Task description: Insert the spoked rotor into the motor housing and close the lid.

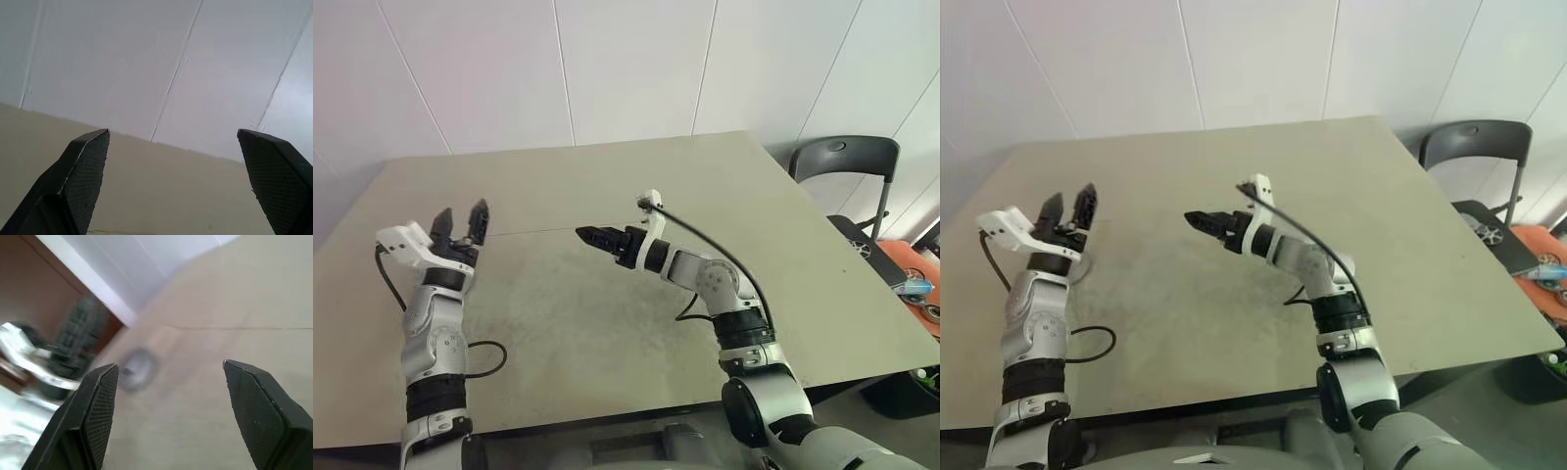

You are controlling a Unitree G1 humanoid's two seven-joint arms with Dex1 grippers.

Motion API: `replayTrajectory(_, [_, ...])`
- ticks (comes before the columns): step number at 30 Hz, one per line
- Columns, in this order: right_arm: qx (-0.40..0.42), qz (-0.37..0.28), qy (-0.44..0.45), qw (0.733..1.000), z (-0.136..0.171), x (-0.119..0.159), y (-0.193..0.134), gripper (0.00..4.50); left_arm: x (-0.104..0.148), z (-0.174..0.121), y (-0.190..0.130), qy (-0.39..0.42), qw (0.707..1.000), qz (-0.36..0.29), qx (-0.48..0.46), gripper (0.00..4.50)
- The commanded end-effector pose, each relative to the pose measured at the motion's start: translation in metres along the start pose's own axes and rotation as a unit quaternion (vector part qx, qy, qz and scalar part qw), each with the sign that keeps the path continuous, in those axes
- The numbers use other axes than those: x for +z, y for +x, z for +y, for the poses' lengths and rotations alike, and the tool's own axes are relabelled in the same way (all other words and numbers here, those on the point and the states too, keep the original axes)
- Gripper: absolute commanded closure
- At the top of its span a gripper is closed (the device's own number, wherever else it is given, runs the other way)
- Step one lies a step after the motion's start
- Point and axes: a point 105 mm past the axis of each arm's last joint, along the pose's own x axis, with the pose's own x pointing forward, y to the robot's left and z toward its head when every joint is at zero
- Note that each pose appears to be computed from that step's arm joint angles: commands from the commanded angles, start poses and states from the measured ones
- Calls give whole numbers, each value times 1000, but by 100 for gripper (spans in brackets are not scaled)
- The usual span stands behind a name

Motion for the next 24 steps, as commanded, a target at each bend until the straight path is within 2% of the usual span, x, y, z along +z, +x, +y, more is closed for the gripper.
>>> replayTrajectory(1, [-24, -13, -81, 996, -3, 8, 3, 93, 5, -31, 5, 42, 995, 10, -86, 5])
replayTrajectory(6, [-80, -45, -208, 974, -19, 15, -3, 93, -7, -42, -7, 63, 986, 51, -149, 5])
replayTrajectory(10, [-101, -71, -275, 953, -28, 21, -11, 93, -17, -53, -26, 86, 967, 104, -218, 5])
replayTrajectory(14, [-38, -116, -233, 965, -19, 28, -27, 93, -16, -45, -47, 103, 957, 124, -240, 5])
replayTrajectory(19, [17, -85, -245, 966, -13, 11, -41, 93, -13, -34, -55, 119, 958, 126, -227, 5])
replayTrajectory(24, [7, -78, -234, 969, -25, 6, -54, 93, -5, -31, -53, 142, 960, 120, -210, 5])
